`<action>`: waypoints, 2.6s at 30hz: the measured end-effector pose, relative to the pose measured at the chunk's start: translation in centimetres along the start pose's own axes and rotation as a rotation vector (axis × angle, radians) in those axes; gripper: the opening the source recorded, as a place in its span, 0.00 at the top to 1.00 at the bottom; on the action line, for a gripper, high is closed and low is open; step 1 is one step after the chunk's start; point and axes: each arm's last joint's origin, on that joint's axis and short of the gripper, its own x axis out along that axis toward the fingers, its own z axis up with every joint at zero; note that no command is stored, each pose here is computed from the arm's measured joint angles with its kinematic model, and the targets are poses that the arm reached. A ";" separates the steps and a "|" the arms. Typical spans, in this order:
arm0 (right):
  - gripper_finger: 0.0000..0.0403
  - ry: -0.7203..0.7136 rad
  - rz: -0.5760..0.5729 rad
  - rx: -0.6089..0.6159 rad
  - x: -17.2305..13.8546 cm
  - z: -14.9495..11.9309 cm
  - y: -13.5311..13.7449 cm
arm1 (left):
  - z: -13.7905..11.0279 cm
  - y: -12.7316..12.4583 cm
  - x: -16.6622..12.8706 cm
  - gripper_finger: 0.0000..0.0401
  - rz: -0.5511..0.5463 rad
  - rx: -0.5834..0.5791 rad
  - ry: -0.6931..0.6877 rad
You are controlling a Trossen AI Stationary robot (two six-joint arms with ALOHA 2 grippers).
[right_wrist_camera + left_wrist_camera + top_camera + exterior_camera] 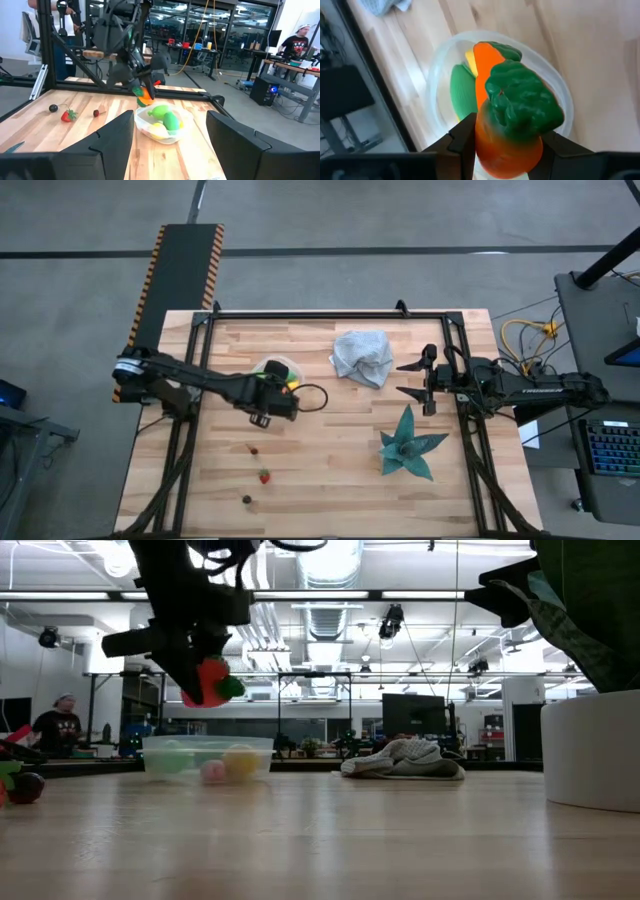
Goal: Pick and placing Produce into tupperware
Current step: Put the orange carrot into the transparent container, then put the red and black cherry into the transparent container
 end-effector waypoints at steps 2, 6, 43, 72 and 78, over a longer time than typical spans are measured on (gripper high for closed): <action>0.40 0.000 0.000 0.000 0.0 0.0 0.0 | -0.4 0.0 0.6 0.74 -0.033 -0.004 0.017; 0.40 0.000 0.000 0.000 0.0 0.0 0.0 | -1.1 -0.3 1.8 0.74 -0.110 -0.010 0.046; 0.40 0.001 0.000 0.000 0.0 0.0 0.0 | -2.2 0.6 3.9 0.45 -0.099 -0.072 0.082; 0.40 0.002 0.000 0.000 0.0 0.0 0.0 | 1.8 1.0 -3.5 0.44 0.003 -0.019 -0.144; 0.40 0.002 0.000 0.000 0.0 0.0 0.0 | 1.8 -1.5 -4.8 0.44 -0.034 0.010 -0.148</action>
